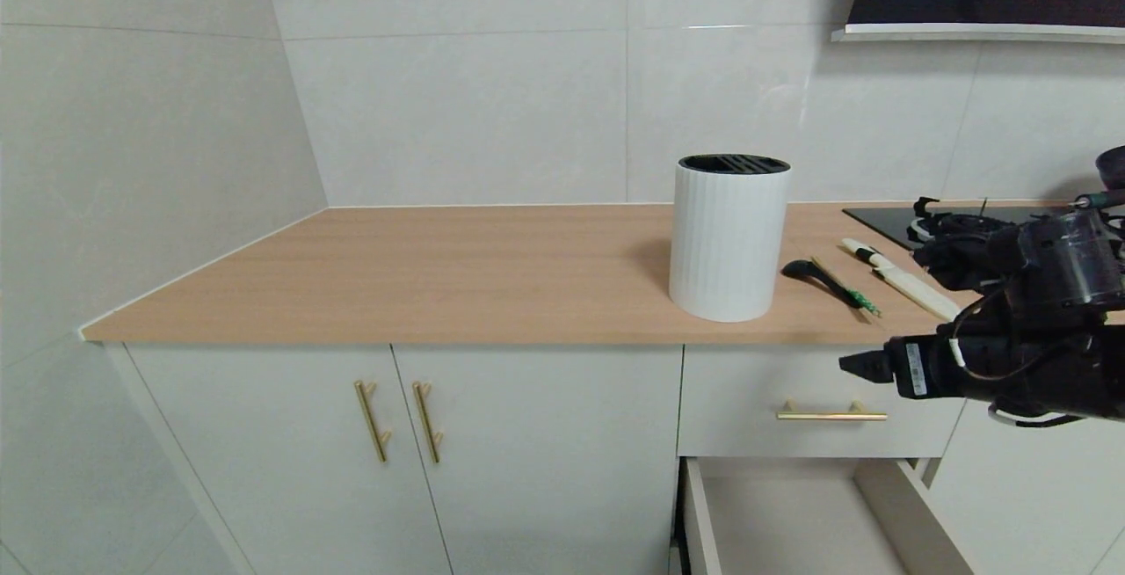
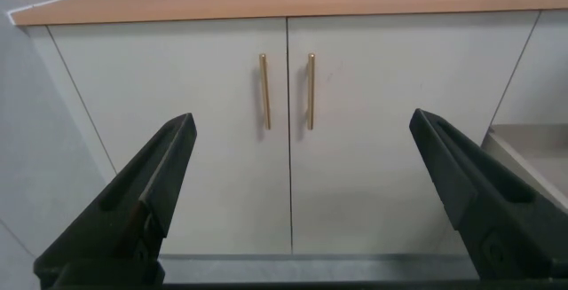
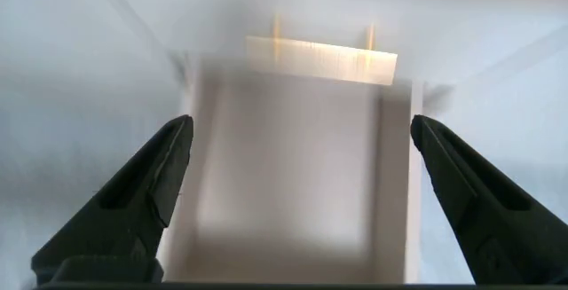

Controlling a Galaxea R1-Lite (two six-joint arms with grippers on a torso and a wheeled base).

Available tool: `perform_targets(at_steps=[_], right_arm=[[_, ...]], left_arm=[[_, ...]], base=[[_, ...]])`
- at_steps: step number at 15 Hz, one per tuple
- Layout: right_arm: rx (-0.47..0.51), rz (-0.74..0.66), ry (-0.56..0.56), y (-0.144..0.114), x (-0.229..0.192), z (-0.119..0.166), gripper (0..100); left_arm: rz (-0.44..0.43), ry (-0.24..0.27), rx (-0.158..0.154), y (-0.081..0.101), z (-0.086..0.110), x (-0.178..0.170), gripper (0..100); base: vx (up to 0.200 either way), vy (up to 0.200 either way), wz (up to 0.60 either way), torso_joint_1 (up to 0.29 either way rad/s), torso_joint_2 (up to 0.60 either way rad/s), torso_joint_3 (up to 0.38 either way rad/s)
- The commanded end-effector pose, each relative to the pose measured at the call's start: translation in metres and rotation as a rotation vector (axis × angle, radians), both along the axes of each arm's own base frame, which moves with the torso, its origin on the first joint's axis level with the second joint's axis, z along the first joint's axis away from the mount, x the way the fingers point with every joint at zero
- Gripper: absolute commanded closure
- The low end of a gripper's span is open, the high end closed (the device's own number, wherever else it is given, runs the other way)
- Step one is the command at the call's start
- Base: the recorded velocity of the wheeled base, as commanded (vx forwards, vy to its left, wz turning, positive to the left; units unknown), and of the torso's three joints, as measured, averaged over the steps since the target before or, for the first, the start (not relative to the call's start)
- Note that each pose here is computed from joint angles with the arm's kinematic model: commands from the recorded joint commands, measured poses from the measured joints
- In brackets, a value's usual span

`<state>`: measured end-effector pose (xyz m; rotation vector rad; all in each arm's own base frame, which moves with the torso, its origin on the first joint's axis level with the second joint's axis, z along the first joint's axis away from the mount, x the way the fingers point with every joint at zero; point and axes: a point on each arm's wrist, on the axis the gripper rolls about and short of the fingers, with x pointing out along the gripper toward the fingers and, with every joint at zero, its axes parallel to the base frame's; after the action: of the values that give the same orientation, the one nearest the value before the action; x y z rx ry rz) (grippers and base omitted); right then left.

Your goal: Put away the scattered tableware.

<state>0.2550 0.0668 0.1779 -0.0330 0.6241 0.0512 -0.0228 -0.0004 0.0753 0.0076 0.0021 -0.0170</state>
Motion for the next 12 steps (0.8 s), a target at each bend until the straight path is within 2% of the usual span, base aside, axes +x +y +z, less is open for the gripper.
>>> perform_targets(at_steps=[1, 3, 6, 8, 9, 12], right_arm=[[-0.002, -0.055, -0.069, -0.010, 0.041, 0.027, 0], [-0.004, -0.084, -0.059, -0.013, 0.069, 0.039, 0], [-0.011, -0.118, -0.091, -0.016, 0.089, 0.047, 0], [-0.006, -0.130, -0.051, -0.021, 0.093, 0.034, 0], [-0.029, -0.145, 0.018, -0.021, 0.105, 0.007, 0], [-0.032, -0.150, 0.022, -0.021, 0.111, 0.000, 0]], left_arm=[[0.000, -0.001, 0.000, 0.000, 0.000, 0.000, 0], [0.000, -0.001, 0.000, 0.000, 0.000, 0.000, 0], [0.000, -0.001, 0.000, 0.000, 0.000, 0.000, 0], [0.000, -0.001, 0.000, 0.000, 0.000, 0.000, 0], [0.000, -0.001, 0.000, 0.000, 0.000, 0.000, 0], [0.000, -0.001, -0.002, 0.000, 0.000, 0.000, 0]], base=[[0.000, 0.000, 0.00, 0.000, 0.00, 0.000], [0.000, 0.000, 0.00, 0.000, 0.00, 0.000], [0.000, 0.000, 0.00, 0.000, 0.00, 0.000], [0.000, 0.000, 0.00, 0.000, 0.00, 0.000], [0.000, 0.000, 0.00, 0.000, 0.00, 0.000], [0.000, 0.000, 0.00, 0.000, 0.00, 0.000]])
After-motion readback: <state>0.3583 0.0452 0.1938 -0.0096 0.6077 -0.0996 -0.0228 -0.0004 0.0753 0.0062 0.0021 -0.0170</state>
